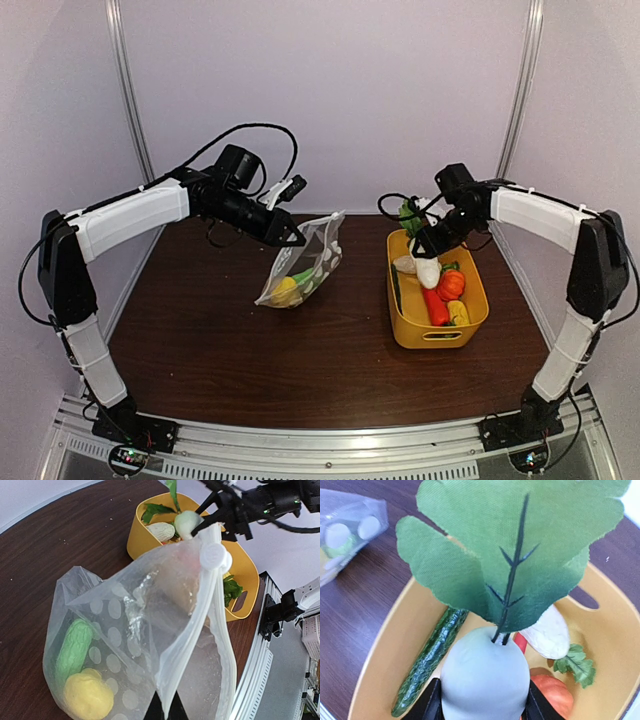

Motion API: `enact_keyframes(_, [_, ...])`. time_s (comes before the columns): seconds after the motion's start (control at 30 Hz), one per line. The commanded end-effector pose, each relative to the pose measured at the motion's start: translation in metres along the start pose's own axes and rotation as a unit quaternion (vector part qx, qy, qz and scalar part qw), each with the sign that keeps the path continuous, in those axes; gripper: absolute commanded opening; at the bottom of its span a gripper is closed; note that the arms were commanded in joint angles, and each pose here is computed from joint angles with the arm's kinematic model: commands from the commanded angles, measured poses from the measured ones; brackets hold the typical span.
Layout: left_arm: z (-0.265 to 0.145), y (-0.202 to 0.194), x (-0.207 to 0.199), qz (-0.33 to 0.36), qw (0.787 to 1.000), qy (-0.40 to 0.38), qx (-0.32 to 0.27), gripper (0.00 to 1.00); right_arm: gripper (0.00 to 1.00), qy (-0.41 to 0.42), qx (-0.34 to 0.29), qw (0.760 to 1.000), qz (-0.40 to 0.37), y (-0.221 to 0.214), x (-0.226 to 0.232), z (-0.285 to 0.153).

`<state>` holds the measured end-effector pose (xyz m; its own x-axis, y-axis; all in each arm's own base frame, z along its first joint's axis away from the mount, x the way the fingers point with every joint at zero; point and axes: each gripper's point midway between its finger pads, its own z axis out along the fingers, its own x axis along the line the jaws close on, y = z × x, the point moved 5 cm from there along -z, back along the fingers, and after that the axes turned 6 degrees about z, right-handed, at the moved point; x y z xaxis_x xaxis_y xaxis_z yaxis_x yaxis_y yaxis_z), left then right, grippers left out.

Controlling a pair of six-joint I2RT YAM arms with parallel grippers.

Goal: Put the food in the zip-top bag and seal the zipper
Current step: Place the fake vegetable in the zipper food storage bag.

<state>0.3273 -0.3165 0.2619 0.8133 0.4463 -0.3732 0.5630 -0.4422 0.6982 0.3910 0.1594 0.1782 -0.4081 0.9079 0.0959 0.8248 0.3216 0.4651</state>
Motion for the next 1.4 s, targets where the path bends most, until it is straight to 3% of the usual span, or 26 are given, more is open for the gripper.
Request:
enact_keyframes(0.0, [0.003,0.002,0.006,-0.003,1.000,0.003,-0.002,0.00,0.39,0.027,-0.067,0.997,-0.034,0.008,0.010,-0.051])
enact_keyframes(0.27, [0.006,0.001,0.007,-0.005,1.000,0.002,0.001,0.00,0.38,0.145,-0.140,0.971,-0.131,0.021,0.051,-0.103])
enact_keyframes(0.47, [0.005,0.002,0.006,0.000,1.000,-0.001,0.001,0.00,0.39,0.211,-0.206,0.928,-0.228,0.036,0.109,-0.139])
enact_keyframes(0.73, [-0.001,0.003,0.001,0.012,1.000,-0.006,0.002,0.00,0.38,0.191,-0.290,0.863,-0.367,0.055,0.206,-0.175])
enact_keyframes(1.0, [-0.012,0.013,-0.027,0.018,0.995,-0.100,-0.015,0.00,0.38,0.196,-0.334,0.806,-0.447,0.071,0.290,-0.198])
enact_keyframes(1.37, [-0.053,0.026,-0.040,0.026,0.986,-0.153,-0.067,0.00,0.37,0.150,-0.313,0.771,-0.534,0.051,0.334,-0.177])
